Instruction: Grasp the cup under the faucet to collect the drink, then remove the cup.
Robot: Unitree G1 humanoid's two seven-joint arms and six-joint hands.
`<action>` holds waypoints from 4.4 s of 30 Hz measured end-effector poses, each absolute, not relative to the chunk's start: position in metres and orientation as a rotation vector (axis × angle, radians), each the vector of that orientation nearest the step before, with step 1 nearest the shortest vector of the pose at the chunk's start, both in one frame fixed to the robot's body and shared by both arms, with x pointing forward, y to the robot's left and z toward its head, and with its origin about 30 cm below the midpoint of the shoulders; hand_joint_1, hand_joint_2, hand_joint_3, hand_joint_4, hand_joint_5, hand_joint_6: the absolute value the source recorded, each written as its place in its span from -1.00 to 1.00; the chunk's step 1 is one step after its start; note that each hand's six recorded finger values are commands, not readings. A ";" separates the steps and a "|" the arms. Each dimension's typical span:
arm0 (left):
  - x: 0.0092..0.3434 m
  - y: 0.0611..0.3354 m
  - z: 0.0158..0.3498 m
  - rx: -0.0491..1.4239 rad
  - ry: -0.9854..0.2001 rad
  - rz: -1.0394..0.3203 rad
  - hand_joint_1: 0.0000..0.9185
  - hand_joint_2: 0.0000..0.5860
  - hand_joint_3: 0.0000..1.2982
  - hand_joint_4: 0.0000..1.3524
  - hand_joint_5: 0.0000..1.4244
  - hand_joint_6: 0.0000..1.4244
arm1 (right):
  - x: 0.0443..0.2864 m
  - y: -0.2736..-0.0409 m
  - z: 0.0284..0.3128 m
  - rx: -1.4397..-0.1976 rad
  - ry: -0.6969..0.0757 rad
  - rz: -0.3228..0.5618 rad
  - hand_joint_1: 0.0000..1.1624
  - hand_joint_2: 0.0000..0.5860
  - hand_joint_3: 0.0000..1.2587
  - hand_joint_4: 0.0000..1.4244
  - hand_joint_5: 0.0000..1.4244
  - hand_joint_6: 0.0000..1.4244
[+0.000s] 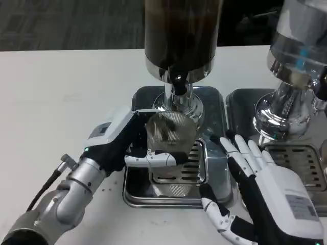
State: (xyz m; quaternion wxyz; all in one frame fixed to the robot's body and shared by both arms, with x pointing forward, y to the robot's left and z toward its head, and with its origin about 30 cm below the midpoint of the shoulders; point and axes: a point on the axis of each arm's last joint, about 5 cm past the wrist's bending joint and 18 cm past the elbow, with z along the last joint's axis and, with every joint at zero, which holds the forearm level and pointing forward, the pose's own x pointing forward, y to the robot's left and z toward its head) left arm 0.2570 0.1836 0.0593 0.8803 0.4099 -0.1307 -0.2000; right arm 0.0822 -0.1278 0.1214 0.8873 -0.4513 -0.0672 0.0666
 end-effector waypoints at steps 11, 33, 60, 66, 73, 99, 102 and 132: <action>0.258 0.183 0.060 0.885 -0.258 -0.457 -0.72 -0.76 -0.30 -0.59 -0.58 -0.65 | 0.081 -0.126 0.121 -0.922 -0.129 0.131 -0.34 0.59 -0.83 -0.98 -1.00 -1.00; 0.263 0.180 0.069 1.056 -0.308 -0.466 -0.77 -0.80 -0.57 -1.00 -0.92 -0.97 | 0.082 -0.127 0.121 -0.908 -0.125 0.140 -0.33 0.62 -0.82 -0.98 -1.00 -1.00; 0.261 0.187 0.086 1.153 -0.327 -0.454 -1.00 -1.00 -1.00 -1.00 -1.00 -1.00 | 0.084 -0.126 0.122 -0.882 -0.127 0.135 -0.32 0.62 -0.80 -0.97 -1.00 -0.98; 0.256 0.190 0.089 1.136 -0.346 -0.421 -1.00 -1.00 -1.00 -1.00 -1.00 -1.00 | 0.085 -0.126 0.121 -0.882 -0.126 0.140 -0.32 0.62 -0.79 -0.97 -1.00 -0.98; 0.251 0.199 0.095 1.109 -0.365 -0.367 -1.00 -1.00 -1.00 -1.00 -1.00 -1.00 | 0.086 -0.127 0.121 -0.876 -0.126 0.142 -0.32 0.62 -0.79 -0.97 -0.99 -0.98; 0.221 0.268 0.166 0.446 -0.698 -0.277 -1.00 -0.88 -0.76 -0.82 -0.73 -0.79 | 0.089 -0.127 0.118 -0.864 -0.127 0.143 -0.32 0.62 -0.78 -0.97 -0.99 -0.98; 0.240 0.272 0.186 0.301 -0.687 -0.429 -1.00 -0.87 -0.72 -0.75 -0.67 -0.75 | 0.090 -0.127 0.118 -0.862 -0.130 0.143 -0.32 0.62 -0.78 -0.97 -0.99 -0.98; 0.311 0.234 0.196 -0.206 -0.277 -1.070 -1.00 -0.97 -0.90 -0.92 -0.79 -0.89 | 0.087 -0.126 0.115 -0.834 -0.118 0.097 -0.32 0.62 -0.77 -0.97 -0.99 -0.98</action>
